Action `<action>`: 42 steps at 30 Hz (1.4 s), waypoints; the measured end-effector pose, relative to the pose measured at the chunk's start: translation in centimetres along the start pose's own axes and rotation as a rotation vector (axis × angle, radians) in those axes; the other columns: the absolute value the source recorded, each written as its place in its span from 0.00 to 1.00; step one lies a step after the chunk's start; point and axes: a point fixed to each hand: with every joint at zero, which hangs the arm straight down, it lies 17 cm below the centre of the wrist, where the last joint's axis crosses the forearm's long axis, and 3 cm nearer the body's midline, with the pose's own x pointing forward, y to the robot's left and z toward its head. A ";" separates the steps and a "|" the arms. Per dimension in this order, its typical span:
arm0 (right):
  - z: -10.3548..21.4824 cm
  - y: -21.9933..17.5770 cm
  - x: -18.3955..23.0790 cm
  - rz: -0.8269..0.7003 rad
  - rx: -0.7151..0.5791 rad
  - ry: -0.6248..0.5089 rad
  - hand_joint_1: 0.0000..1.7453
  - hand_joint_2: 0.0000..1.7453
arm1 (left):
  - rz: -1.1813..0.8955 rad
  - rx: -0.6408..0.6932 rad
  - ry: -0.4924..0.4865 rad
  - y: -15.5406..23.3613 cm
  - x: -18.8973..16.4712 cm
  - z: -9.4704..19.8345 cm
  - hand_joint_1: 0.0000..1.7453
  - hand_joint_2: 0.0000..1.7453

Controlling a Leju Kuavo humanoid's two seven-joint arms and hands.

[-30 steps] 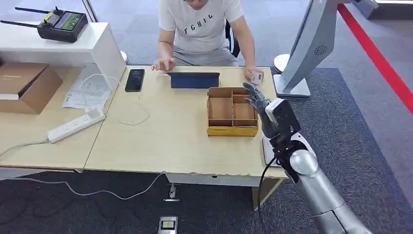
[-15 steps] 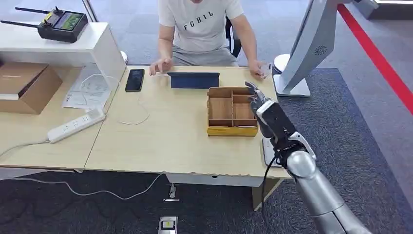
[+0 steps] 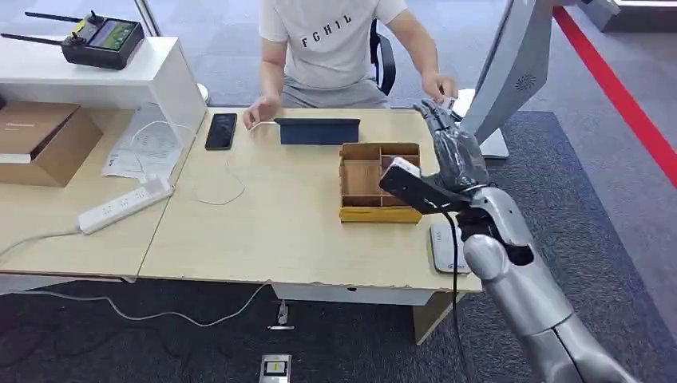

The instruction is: Pass the card to the sensor for recognition and then transmit it.

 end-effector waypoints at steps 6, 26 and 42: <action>-1.8 -1.9 -0.1 0.248 -0.022 0.004 0.00 1.00 | 0.000 -0.002 0.010 -0.1 -0.2 0.0 0.00 0.00; -3.6 -0.1 -2.4 0.587 0.042 0.009 0.00 1.00 | -0.016 -0.017 0.025 -0.7 -0.6 0.1 0.00 0.00; -3.7 1.9 -5.5 0.603 0.108 0.052 0.00 1.00 | -0.016 -0.018 0.025 -0.7 -0.5 0.1 0.00 0.00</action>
